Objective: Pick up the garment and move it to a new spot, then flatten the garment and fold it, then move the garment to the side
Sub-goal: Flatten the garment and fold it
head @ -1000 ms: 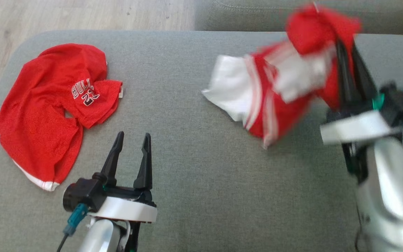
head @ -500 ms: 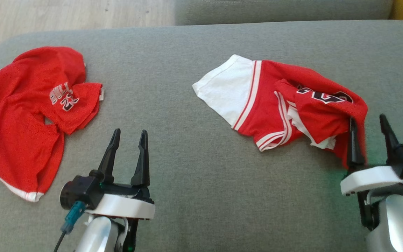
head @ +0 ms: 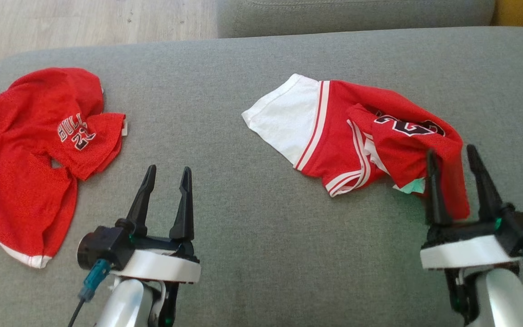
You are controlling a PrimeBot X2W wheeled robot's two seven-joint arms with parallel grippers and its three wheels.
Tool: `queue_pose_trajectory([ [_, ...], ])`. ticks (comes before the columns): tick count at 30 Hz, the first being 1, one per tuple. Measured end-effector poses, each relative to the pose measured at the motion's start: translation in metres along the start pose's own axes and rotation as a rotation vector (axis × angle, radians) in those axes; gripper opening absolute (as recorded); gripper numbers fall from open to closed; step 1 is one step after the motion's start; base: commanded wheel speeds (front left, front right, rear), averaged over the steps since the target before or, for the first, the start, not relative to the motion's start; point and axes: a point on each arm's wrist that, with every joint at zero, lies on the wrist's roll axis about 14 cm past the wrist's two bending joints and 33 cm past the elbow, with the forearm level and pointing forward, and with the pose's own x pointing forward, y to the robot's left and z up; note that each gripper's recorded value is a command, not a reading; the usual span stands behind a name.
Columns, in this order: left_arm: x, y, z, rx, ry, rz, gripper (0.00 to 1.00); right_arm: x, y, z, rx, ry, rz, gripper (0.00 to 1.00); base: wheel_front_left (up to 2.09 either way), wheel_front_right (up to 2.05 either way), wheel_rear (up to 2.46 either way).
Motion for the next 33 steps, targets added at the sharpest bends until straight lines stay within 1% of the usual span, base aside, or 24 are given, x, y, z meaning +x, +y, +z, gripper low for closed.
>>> queue_pose_trajectory([
  [3,0.000,0.000,-0.001,-0.001,0.002,-0.001,1.00,-0.005,0.003,-0.007,0.004,0.021,0.008,1.00,0.00,0.00,0.00],
  [14,0.003,-0.001,-0.005,-0.004,0.012,-0.006,1.00,-0.002,0.002,-0.004,0.010,0.010,0.006,1.00,0.00,0.00,0.00],
  [25,0.028,-0.025,-0.004,0.000,0.005,-0.097,1.00,-0.001,-0.011,-0.005,0.004,0.011,-0.033,1.00,0.00,0.00,0.00],
  [30,0.027,-0.023,-0.005,0.000,0.007,-0.093,1.00,0.000,-0.011,-0.005,0.009,0.010,-0.033,1.00,0.00,0.00,0.00],
  [33,0.025,-0.019,-0.003,0.003,0.004,-0.078,1.00,0.003,-0.004,-0.003,0.014,0.001,-0.012,1.00,0.00,0.00,0.00],
])
